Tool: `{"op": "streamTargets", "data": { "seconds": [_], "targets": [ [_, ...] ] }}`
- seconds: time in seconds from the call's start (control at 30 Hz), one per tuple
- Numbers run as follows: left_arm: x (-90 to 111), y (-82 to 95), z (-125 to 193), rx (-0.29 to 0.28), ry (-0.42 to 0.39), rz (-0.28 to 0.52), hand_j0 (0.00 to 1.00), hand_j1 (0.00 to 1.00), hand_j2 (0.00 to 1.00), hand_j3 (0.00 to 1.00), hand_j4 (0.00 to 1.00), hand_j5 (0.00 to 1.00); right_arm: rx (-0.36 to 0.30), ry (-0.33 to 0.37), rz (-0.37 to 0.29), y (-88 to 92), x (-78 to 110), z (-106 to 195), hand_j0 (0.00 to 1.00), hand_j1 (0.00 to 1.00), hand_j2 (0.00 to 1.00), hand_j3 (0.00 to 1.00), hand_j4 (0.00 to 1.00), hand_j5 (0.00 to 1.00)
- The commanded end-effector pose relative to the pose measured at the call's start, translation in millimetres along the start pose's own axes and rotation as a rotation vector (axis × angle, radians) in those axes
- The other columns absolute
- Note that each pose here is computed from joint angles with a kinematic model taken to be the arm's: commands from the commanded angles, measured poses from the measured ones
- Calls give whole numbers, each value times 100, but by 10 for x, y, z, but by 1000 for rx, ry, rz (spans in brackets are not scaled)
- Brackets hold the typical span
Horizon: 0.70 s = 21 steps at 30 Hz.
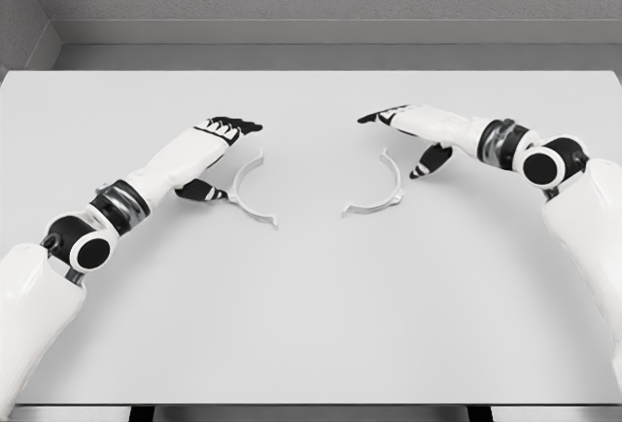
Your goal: Assemble PVC drainage pipe clamps
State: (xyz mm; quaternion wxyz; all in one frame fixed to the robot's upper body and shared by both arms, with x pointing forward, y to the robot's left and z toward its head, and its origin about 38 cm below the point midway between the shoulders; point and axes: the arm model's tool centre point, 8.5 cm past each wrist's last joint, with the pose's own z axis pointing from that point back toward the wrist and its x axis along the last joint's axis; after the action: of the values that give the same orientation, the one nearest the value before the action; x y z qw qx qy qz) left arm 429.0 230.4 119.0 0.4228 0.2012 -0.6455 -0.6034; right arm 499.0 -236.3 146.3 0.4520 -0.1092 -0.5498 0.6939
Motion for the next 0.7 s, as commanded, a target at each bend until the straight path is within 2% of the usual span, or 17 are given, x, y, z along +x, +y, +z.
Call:
{"op": "streamTargets", "data": {
  "seconds": [0.0, 0.23, 0.67],
  "targets": [
    [-20, -4, 1, -1, 6, 4, 100, 100, 100, 100, 100, 100, 6, -7, -5, 28, 32, -44, 100, 100, 100, 100, 100, 100],
    [-43, -2, 4, 0, 13, 7, 100, 100, 100, 100, 100, 100, 6, -17, -3, 31, 82, -93, 100, 100, 100, 100, 100, 100],
    [95, -21, -112, 12, -11, 5, 100, 100, 100, 100, 100, 100, -3, -47, -8, 24, 201, -190, 100, 100, 100, 100, 100, 100]
  ]
}}
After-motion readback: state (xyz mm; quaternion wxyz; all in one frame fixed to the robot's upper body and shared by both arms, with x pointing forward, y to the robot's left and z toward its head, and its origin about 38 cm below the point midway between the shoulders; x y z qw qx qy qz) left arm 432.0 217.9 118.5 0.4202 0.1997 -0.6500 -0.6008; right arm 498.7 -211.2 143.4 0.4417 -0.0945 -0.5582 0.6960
